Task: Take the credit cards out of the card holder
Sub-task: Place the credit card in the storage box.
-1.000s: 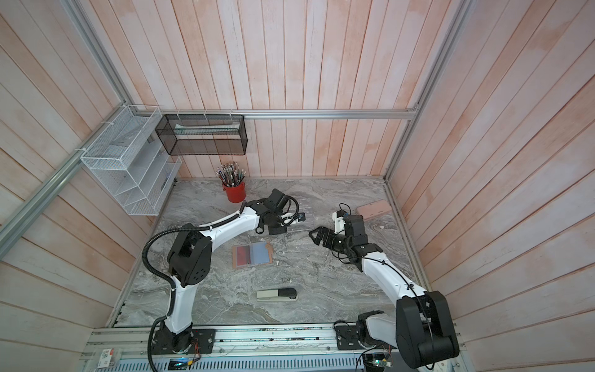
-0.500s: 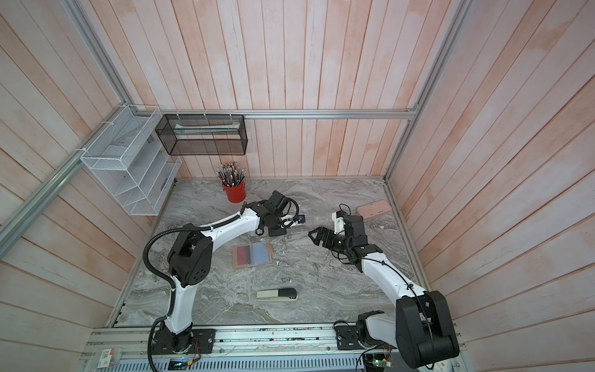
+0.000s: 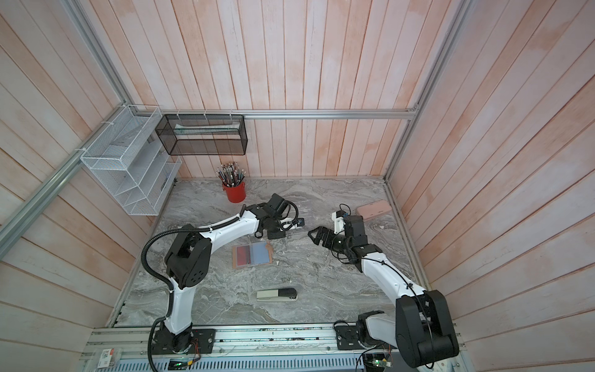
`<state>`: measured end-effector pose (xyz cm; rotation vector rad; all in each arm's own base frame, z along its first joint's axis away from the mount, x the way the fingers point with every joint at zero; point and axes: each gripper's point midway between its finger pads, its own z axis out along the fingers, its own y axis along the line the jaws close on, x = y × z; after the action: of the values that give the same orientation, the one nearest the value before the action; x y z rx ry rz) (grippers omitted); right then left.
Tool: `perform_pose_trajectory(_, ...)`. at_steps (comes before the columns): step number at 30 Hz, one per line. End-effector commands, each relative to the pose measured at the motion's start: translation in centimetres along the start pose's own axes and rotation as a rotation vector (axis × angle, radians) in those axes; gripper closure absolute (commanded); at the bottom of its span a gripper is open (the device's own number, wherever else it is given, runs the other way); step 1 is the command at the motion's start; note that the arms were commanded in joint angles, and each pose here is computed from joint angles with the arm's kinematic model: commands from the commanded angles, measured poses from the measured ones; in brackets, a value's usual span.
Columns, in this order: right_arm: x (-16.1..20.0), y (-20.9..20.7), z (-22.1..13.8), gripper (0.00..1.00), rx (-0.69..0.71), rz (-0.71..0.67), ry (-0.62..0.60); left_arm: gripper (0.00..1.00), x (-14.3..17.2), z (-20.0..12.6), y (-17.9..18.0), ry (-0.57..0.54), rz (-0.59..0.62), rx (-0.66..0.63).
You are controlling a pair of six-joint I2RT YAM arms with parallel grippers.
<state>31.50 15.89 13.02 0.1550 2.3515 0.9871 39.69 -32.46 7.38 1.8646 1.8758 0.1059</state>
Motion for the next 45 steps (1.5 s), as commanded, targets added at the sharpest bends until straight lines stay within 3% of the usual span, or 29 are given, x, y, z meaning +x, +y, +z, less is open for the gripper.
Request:
perform_pose_trajectory(1, 0.2, -0.2, 0.1, 0.02, -0.010, 0.009, -0.003, 1.00, -0.6, -1.2, 0.5, -0.025, 0.027, -0.035)
perform_pose_trajectory(5, 0.3, -0.2, 0.0, 0.02, -0.012, 0.012, -0.005, 1.00, -0.7, -1.1, 0.5, -0.027, 0.031, -0.036)
perform_pose_trajectory(11, 0.4, -0.3, -0.1, 0.02, -0.013, 0.015, -0.009, 0.88, -0.9, -0.9, 0.7, -0.023, 0.037, -0.049)
perform_pose_trajectory(30, 0.4, -0.1, 0.0, 0.02, -0.029, 0.024, -0.017, 0.69, -0.8, -1.7, 1.7, -0.020, 0.041, -0.114)
perform_pose_trajectory(45, 0.3, -0.1, 0.0, 0.02, -0.035, 0.035, -0.023, 0.58, -0.5, -1.9, 1.0, -0.035, -0.011, -0.103)
